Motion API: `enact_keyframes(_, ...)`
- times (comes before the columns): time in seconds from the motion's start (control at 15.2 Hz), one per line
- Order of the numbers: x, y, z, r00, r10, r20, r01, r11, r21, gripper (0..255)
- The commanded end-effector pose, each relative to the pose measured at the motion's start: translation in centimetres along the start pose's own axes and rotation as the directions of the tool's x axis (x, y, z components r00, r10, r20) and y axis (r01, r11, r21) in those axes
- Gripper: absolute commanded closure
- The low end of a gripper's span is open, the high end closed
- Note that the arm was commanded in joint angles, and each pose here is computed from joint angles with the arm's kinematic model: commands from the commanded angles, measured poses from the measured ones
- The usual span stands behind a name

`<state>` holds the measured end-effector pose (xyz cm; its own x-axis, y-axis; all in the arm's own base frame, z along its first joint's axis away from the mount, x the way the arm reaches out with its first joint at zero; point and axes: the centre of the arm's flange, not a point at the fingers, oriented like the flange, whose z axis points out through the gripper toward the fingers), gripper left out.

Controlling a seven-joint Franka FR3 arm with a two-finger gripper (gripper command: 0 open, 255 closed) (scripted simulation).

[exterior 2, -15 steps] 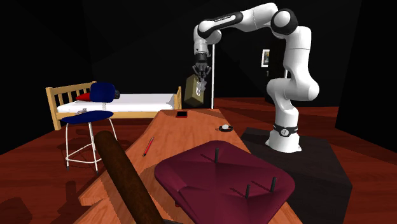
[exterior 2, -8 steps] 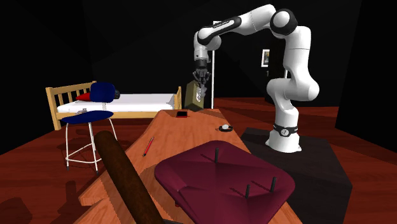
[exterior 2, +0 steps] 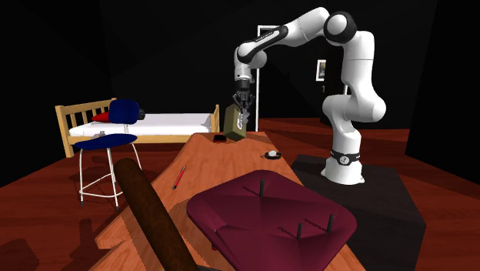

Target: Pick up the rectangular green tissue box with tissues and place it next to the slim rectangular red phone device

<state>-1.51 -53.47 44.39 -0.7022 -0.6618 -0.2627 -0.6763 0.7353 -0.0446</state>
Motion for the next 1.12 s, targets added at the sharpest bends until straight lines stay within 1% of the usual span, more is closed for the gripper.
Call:
enact_keyframes(0.0,0.2,0.1,1.2,1.000,0.000,0.002,0.000,1.000,-0.004,255)
enact_keyframes(0.4,1.1,0.2,4.2,1.000,0.000,0.002,0.000,1.000,-0.004,255)
enact_keyframes(0.86,1.1,0.2,4.2,1.000,0.000,0.002,0.000,1.000,-0.004,255)
enact_keyframes(0.92,1.3,0.6,4.3,1.000,-0.001,0.002,0.001,1.000,-0.004,0)
enact_keyframes(1.06,1.8,0.6,3.5,1.000,0.000,0.003,0.000,1.000,-0.004,0)
